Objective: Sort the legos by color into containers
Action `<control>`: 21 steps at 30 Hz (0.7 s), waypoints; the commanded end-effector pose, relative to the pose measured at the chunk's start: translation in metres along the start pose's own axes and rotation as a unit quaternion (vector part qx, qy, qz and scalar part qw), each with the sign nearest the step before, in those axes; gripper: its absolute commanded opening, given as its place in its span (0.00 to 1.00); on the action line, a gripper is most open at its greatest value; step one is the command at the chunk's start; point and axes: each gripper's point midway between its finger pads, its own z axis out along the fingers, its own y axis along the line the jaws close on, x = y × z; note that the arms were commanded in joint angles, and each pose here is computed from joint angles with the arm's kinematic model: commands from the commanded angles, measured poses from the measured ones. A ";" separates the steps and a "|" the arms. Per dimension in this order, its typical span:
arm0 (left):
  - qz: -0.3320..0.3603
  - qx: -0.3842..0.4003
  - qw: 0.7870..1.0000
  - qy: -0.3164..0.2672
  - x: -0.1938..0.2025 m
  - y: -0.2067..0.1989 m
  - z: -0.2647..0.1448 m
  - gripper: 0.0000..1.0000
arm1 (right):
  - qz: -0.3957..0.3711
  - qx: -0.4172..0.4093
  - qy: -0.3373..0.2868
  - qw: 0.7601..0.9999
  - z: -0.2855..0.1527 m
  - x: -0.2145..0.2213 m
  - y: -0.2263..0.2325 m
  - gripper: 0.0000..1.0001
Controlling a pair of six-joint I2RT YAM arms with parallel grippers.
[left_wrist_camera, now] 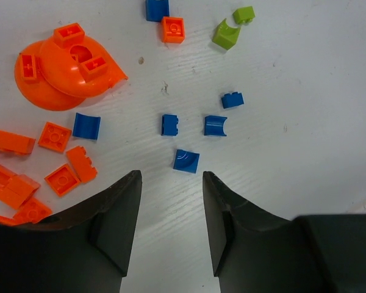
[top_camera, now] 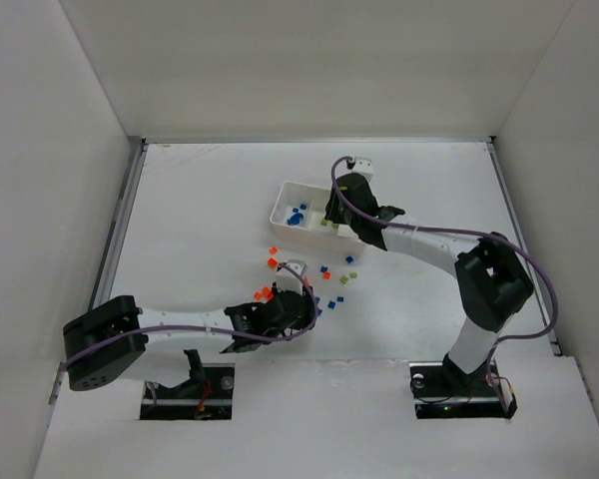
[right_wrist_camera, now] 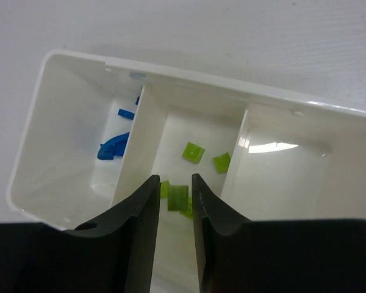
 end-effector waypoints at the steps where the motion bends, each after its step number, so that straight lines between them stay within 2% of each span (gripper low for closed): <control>1: -0.006 0.010 1.000 -0.009 -0.002 -0.003 -0.003 0.43 | 0.018 -0.044 -0.061 0.997 -0.012 -0.051 0.030 0.39; 4: -0.006 0.006 1.000 -0.003 0.003 -0.001 0.000 0.43 | 0.017 -0.037 -0.065 0.997 -0.020 -0.050 0.024 0.43; 9: 0.006 0.009 1.000 0.006 0.009 -0.005 0.005 0.45 | 0.018 -0.027 -0.063 0.997 -0.040 -0.034 0.000 0.38; 13: 0.009 0.024 1.000 0.018 0.013 -0.013 0.006 0.45 | 0.023 -0.023 -0.052 0.998 -0.067 0.000 -0.020 0.37; 21: 0.060 0.010 0.998 0.028 0.019 -0.012 0.019 0.44 | 0.021 -0.034 -0.017 0.999 -0.101 0.056 -0.036 0.38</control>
